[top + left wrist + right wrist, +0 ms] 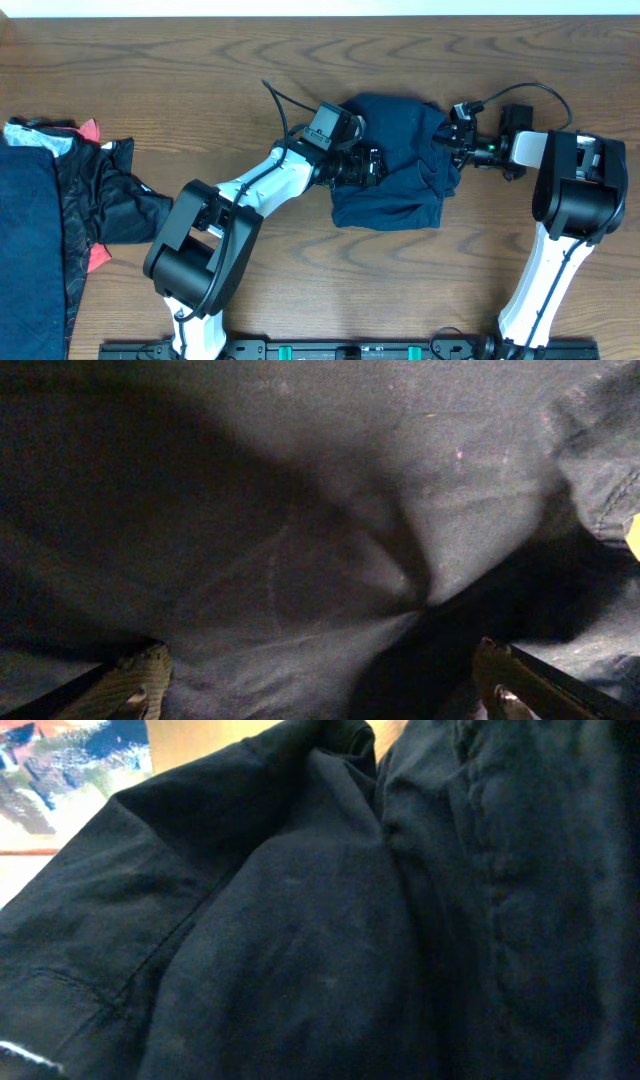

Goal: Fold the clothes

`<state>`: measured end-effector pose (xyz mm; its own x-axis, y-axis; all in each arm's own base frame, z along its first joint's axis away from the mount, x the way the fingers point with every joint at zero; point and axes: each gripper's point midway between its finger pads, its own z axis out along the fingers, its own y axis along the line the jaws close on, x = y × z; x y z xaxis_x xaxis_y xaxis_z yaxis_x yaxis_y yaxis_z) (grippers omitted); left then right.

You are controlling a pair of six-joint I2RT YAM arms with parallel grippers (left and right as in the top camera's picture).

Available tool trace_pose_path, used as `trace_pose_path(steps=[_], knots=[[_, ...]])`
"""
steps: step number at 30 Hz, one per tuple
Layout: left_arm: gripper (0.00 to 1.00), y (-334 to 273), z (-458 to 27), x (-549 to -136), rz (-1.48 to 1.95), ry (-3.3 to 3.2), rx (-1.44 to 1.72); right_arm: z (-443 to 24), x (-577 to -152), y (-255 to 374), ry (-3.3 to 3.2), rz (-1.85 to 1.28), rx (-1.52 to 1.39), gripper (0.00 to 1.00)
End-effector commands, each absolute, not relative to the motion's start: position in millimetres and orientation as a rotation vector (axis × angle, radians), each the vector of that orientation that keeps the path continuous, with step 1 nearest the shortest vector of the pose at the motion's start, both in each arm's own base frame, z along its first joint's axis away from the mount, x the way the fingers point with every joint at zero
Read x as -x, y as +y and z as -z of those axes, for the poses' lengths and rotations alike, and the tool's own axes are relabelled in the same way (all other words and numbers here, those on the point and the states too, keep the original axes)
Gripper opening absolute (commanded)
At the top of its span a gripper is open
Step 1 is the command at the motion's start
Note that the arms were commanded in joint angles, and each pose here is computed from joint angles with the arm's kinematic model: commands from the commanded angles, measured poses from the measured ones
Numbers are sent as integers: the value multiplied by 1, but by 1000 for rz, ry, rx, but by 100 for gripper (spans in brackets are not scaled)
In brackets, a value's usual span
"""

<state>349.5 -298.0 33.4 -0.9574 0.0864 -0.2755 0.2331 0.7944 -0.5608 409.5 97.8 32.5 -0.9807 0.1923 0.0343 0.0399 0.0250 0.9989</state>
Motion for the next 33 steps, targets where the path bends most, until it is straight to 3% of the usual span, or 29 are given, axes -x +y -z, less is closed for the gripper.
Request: trace_pose_path(steps=[1,4,6,7,9,15,19,23,27,30,31,32,33], knots=[[98,-297,-23,-345,907,2776,-247,130,-362,67,2720,-1475,-478,1],[98,-297,-23,-345,907,2776,-247,130,-362,67,2720,-1474,-475,1],[98,-297,-23,-345,907,2776,-247,130,-362,67,2720,-1474,-474,65],[98,-297,-23,-345,907,2776,-247,130,-362,67,2715,-1477,-462,81],[98,-297,-23,-345,907,2776,-247,122,-366,67,2679,-1505,-413,99],[98,-297,-23,-345,907,2776,-247,88,-391,26,2761,-1234,-429,99],[98,-297,-23,-345,907,2776,-247,59,-400,-32,2893,-705,-607,99],[98,-297,-23,-345,907,2776,-248,-3,-413,-70,2829,-380,-607,99],[98,-297,-23,-345,906,2774,-253,-62,-418,-73,2756,-340,-553,97],[98,-297,-23,-345,905,2774,-253,-93,-417,-72,2719,-327,-510,61],[98,-297,-23,-345,905,2774,-253,-101,-416,-72,2712,-321,-508,45],[98,-297,-23,-345,905,2774,-253,-107,-415,-73,2707,-318,-509,15],[98,-297,-23,-345,905,2774,-253,-110,-413,-72,2707,-318,-508,6]])
